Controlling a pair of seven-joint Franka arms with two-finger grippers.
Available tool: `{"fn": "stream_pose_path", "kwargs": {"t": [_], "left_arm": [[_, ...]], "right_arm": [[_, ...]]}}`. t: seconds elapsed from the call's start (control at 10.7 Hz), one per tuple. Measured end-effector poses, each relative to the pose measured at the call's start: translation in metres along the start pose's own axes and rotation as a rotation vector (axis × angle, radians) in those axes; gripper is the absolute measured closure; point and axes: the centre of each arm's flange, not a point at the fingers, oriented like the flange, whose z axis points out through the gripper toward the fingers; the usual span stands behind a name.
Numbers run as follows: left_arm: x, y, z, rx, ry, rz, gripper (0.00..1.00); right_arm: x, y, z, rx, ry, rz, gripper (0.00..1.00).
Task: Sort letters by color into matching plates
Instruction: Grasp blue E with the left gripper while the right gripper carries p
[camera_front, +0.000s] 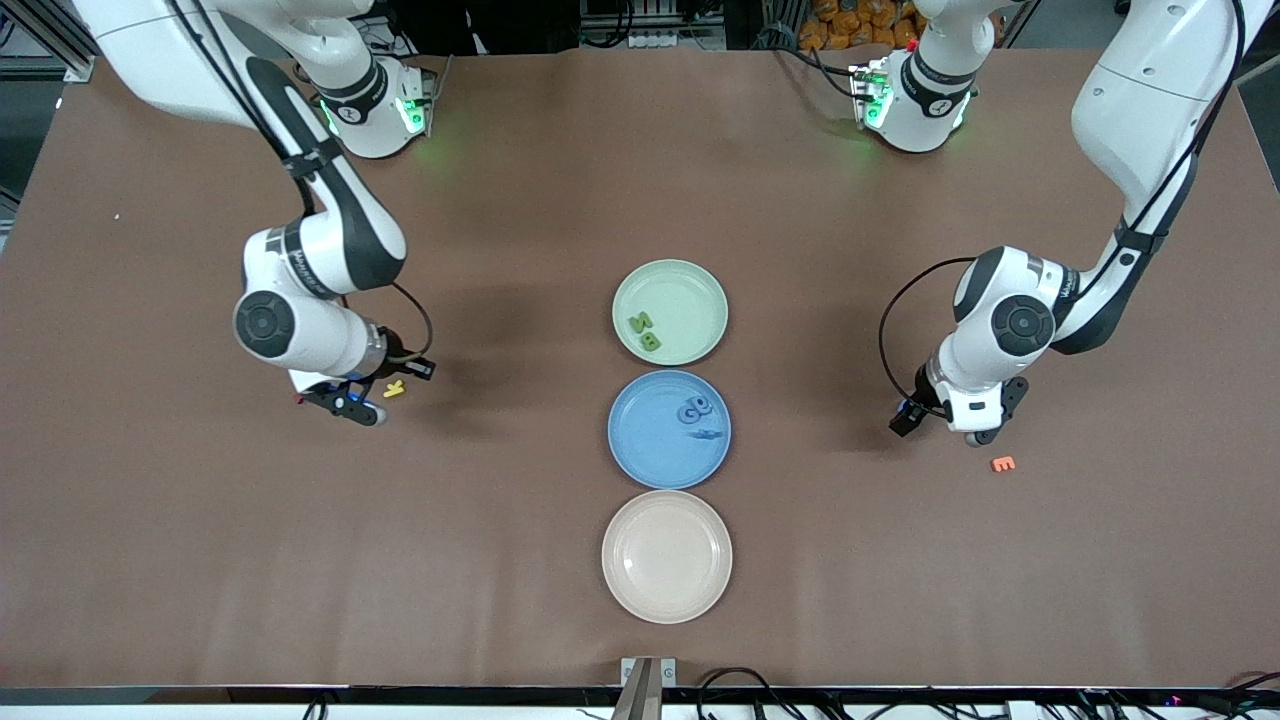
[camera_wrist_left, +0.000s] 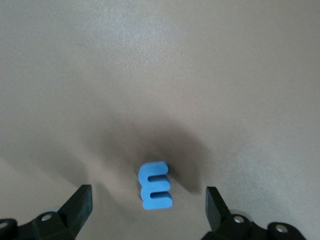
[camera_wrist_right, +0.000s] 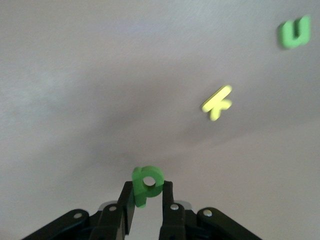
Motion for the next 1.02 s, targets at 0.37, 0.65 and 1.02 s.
{"fn": "stream_pose_path", "kwargs": {"t": [0.37, 0.65, 1.02], "left_arm": [[0.004, 0.0, 0.007, -0.005, 0.014, 0.002, 0.0], [0.002, 0.003, 0.008, -0.007, 0.014, 0.0, 0.0], [0.001, 0.008, 0.005, -0.015, 0.043, 0.035, 0.5]], "right_arm": [[-0.043, -0.057, 0.001, 0.019, 0.018, 0.086, 0.74], [-0.069, -0.087, 0.005, 0.028, 0.028, 0.139, 0.74], [-0.124, -0.146, -0.003, 0.061, 0.044, 0.217, 0.74]]}}
